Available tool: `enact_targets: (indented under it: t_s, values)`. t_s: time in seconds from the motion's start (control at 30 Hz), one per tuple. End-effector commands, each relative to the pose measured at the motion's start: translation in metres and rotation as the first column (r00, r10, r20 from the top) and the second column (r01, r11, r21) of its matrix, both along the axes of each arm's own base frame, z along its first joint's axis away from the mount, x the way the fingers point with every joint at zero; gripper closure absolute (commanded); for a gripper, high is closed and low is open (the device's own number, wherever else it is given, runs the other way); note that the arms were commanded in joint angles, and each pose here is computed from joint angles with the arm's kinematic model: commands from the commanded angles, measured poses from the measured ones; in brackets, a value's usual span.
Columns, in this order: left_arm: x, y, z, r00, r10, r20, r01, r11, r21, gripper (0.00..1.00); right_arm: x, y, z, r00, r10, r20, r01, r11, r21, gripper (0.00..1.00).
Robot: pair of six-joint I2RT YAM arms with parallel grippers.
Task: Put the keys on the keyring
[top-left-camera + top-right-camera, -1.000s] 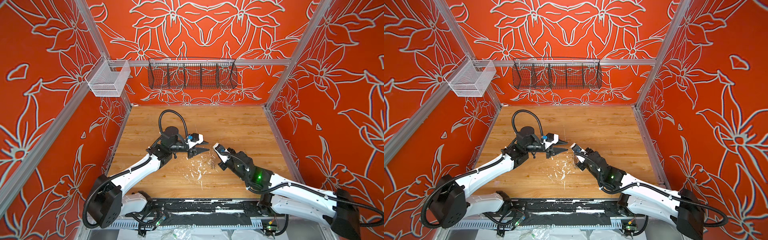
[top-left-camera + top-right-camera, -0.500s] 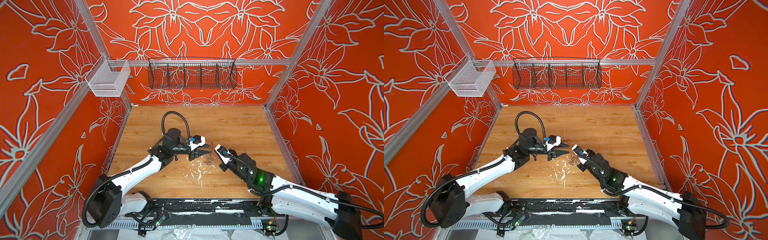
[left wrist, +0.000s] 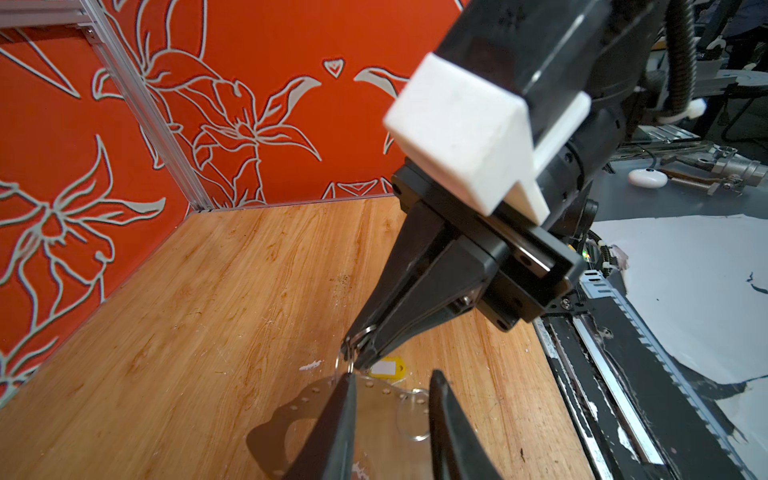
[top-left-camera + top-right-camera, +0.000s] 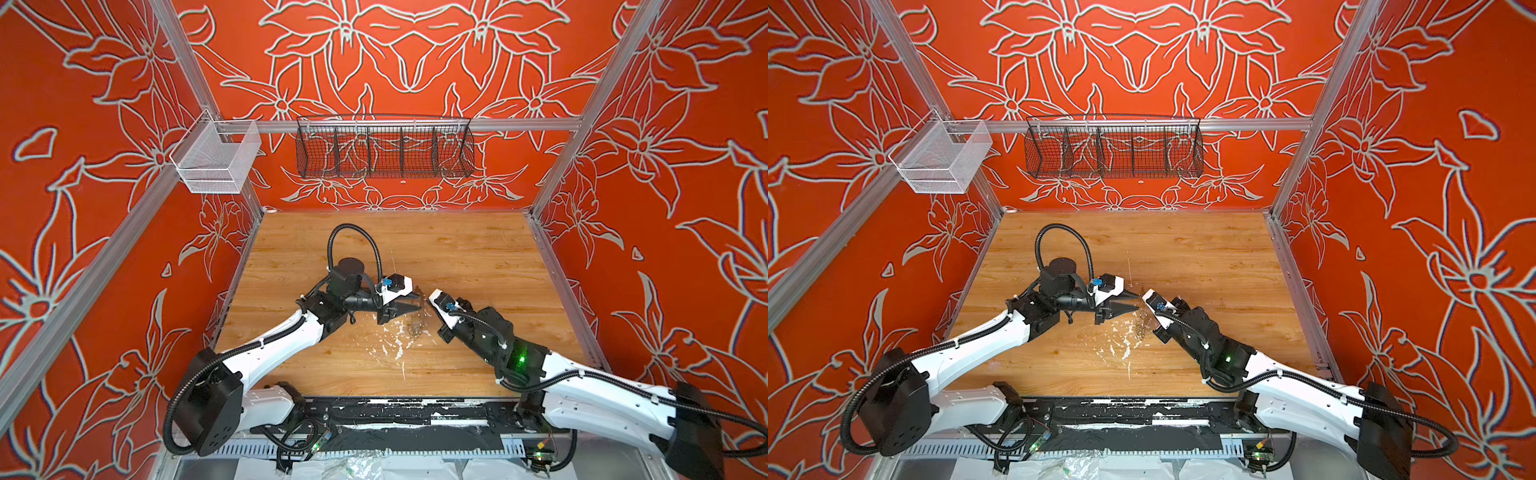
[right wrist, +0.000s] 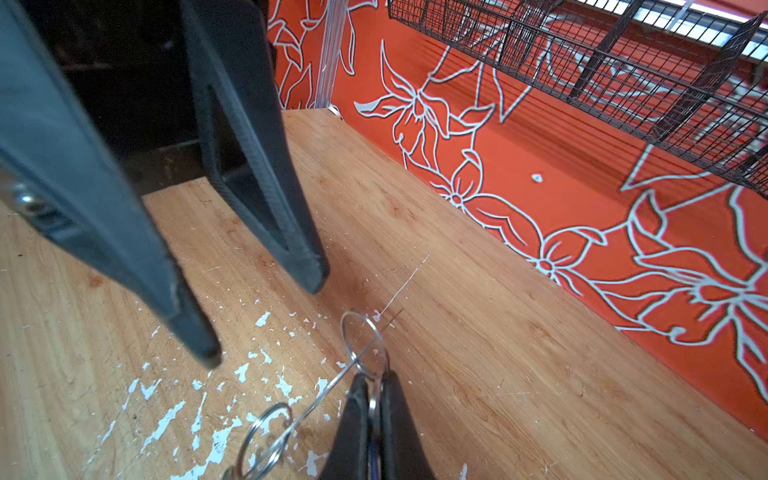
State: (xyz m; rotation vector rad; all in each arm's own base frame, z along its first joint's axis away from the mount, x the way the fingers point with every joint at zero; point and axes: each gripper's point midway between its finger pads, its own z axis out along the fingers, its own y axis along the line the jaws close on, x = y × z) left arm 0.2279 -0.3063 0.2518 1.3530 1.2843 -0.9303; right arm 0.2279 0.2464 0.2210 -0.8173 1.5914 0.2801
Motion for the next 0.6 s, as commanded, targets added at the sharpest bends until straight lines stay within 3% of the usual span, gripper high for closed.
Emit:
enact_targets:
  t_s: [0.0,0.23,0.57]
  values:
    - [-0.006,0.001,0.015,0.998,-0.019,0.067,0.020,1.000,-0.017,0.70,0.000,0.005,0.017,0.999,0.017,0.037,-0.018,0.999,0.041,1.00]
    - [-0.004,-0.003,0.006,0.998,-0.036,0.047,0.036,0.999,-0.003,0.71,0.000,0.005,0.000,1.000,0.010,0.003,-0.010,1.000,0.029,1.00]
    - [-0.004,-0.003,0.009,0.996,-0.043,0.072,0.042,0.999,0.012,0.72,-0.005,-0.001,0.011,1.000,0.018,0.021,-0.020,0.998,0.061,1.00]
